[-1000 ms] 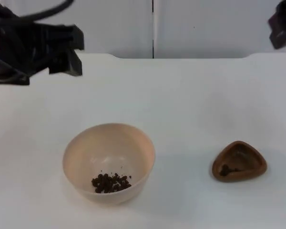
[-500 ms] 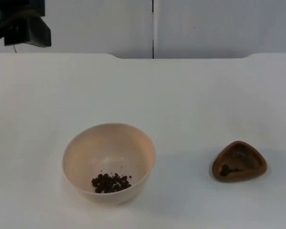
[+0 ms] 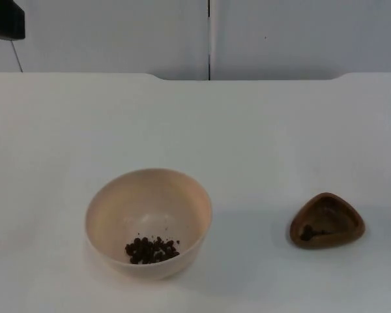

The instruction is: Pick up the bowl with the left hand and pour the coffee beans from the cup into the bowl with the right hand.

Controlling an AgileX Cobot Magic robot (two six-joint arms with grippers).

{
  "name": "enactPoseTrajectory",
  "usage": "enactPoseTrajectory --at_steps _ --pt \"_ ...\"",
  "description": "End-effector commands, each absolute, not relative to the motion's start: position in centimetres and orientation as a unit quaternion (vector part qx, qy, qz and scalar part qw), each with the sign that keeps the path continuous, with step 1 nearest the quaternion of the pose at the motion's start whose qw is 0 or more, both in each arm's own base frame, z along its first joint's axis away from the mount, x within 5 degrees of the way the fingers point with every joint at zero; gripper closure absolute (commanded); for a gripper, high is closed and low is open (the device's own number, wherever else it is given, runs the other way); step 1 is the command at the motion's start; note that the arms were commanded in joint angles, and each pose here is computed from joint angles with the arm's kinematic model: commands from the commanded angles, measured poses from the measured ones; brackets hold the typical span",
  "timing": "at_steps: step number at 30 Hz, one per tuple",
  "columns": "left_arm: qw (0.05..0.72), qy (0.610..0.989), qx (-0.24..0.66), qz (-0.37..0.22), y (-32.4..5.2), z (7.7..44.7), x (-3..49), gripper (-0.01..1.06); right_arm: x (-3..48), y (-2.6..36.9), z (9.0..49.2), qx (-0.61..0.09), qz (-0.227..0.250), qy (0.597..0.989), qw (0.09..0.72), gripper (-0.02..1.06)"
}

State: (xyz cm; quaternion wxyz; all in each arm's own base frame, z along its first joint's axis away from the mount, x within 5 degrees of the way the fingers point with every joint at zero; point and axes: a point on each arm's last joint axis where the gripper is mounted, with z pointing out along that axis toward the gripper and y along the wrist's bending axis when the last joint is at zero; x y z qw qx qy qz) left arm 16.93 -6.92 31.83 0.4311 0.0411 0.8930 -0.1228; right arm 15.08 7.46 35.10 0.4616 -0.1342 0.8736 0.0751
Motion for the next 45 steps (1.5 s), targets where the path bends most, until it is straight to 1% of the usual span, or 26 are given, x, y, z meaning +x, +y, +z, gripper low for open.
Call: enactPoseTrajectory --at_steps 1,7,17,23,27,31,32,36,41,45 --pt "0.430 0.891 0.058 -0.134 -6.7 32.3 15.9 0.31 13.6 6.7 34.6 -0.133 0.087 0.869 0.469 0.31" --pt "0.428 0.889 0.089 -0.137 -6.5 32.7 14.7 0.31 11.9 5.6 33.8 -0.133 0.093 0.863 0.479 0.32" --pt "0.438 0.876 0.115 -0.166 -5.9 33.9 11.8 0.31 8.8 3.7 32.3 -0.128 0.110 0.846 0.505 0.32" --pt "0.468 0.854 0.149 -0.170 -5.2 34.3 9.6 0.31 7.3 2.9 31.5 -0.122 0.125 0.836 0.520 0.32" --pt "0.478 0.848 0.155 -0.171 -4.6 33.6 8.1 0.31 6.3 2.3 31.7 -0.122 0.135 0.824 0.537 0.32" --pt "0.487 0.841 0.167 -0.164 -3.4 32.0 5.7 0.31 4.9 2.1 31.9 -0.163 0.155 0.802 0.554 0.32" --pt "0.487 0.841 0.167 -0.164 -3.4 32.0 5.7 0.31 4.9 2.1 31.9 -0.163 0.155 0.802 0.554 0.32" --pt "0.498 0.835 0.179 -0.150 -2.4 31.7 3.7 0.31 3.6 2.2 32.0 -0.205 0.178 0.783 0.560 0.32" --pt "0.506 0.828 0.192 -0.144 -1.7 31.4 2.1 0.31 3.1 2.2 31.8 -0.233 0.178 0.776 0.559 0.32" --pt "0.509 0.824 0.209 -0.134 -1.3 31.2 1.3 0.31 2.7 2.1 31.8 -0.235 0.179 0.773 0.562 0.32"
